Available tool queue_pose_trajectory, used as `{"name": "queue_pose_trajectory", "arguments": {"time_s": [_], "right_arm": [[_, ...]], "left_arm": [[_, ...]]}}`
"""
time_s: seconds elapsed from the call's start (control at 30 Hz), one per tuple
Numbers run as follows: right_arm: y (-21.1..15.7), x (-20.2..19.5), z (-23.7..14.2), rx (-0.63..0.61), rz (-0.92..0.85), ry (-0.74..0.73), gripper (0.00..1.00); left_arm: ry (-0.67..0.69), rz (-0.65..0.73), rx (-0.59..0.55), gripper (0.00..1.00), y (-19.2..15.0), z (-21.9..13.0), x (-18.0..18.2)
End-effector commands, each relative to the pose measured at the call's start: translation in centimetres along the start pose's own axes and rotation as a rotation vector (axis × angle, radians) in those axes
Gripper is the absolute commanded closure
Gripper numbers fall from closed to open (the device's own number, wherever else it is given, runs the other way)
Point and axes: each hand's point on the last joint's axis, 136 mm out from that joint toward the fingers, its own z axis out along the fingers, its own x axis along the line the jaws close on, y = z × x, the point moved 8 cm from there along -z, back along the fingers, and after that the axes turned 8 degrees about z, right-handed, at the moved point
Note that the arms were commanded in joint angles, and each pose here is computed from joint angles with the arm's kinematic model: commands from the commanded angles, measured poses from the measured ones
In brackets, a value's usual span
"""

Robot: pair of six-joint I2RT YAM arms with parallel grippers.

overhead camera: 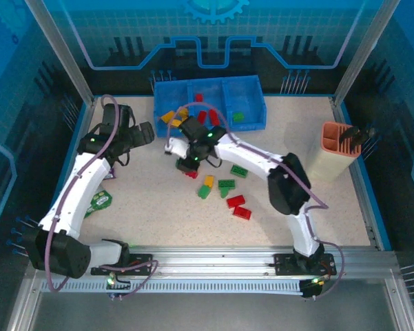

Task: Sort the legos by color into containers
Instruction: Pick up the lego from the center of the table, then place the lego in the container.

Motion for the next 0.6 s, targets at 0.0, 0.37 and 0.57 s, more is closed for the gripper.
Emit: {"name": "queue_pose_trajectory", "arguments": {"time_s": [0.0, 0.37, 0.57], "right_arm": [[0.2, -2.9, -4.6, -0.127, 0.114, 0.017, 0.8], [-4.9, -18.8, -12.4, -0.265, 0.495, -0.458, 0.79], [-6.1, -24.6, -12.4, -0.241, 0.589, -0.595, 0.78]], "left_arm": [[-0.017, -0.024, -0.005, 0.09, 0.2, 0.6, 0.0], [-0.092, -0.184, 0.177, 0.09, -4.1, 4.8, -1.6], [-0.133, -0.221, 0.294, 0.09, -8.2, 7.5, -5.0]]}}
